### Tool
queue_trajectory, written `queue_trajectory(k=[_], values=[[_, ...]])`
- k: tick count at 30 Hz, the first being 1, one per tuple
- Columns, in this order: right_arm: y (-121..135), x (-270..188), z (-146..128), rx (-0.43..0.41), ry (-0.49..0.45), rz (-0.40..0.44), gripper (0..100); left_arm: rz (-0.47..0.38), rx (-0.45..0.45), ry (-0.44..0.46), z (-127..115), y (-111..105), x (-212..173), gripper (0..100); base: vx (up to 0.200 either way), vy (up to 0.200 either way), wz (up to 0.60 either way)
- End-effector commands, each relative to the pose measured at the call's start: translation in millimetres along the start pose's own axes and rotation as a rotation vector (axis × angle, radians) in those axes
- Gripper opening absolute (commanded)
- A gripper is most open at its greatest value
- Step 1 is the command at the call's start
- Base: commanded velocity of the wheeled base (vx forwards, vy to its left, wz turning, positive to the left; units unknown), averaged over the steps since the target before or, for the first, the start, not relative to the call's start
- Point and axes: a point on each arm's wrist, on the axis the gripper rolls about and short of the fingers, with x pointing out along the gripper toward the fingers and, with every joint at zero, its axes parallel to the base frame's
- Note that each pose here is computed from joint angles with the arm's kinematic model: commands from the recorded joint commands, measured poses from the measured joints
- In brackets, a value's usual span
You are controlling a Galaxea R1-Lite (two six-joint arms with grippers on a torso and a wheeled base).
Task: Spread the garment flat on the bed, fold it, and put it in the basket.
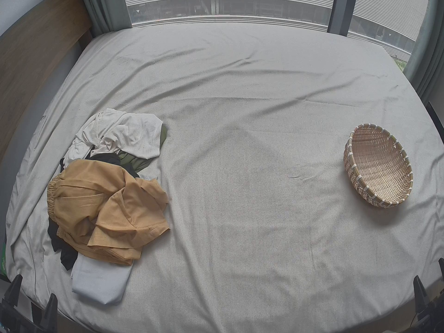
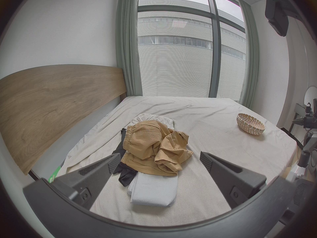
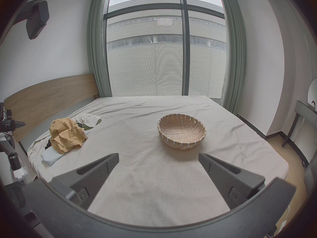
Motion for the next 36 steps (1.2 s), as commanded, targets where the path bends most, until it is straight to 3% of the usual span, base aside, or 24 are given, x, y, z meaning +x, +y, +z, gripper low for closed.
queue_trajectory(k=[1,25,27,29,31,36], values=[[0,0,-5,0.000,0.004,0.000,100,-0.003,-0.002,0.000,-5,0,0,100,0.000,0.000,0.00],[0,0,-5,-0.001,0.004,0.000,100,-0.006,0.004,-0.004,-5,0,0,100,0.000,0.000,0.00],[0,0,-5,-0.001,0.004,0.000,100,0.003,0.008,-0.081,10,0,-3,100,0.000,0.000,0.00],[0,0,-5,-0.001,0.004,0.000,100,-0.001,0.013,-0.170,45,-1,-10,100,0.000,0.000,0.00],[0,0,-5,-0.001,0.004,0.000,100,-0.018,0.009,-0.136,60,0,-7,100,0.000,0.000,0.00],[0,0,-5,-0.001,0.004,0.000,100,-0.123,-0.016,-0.018,54,1,6,100,0.000,0.000,0.00]])
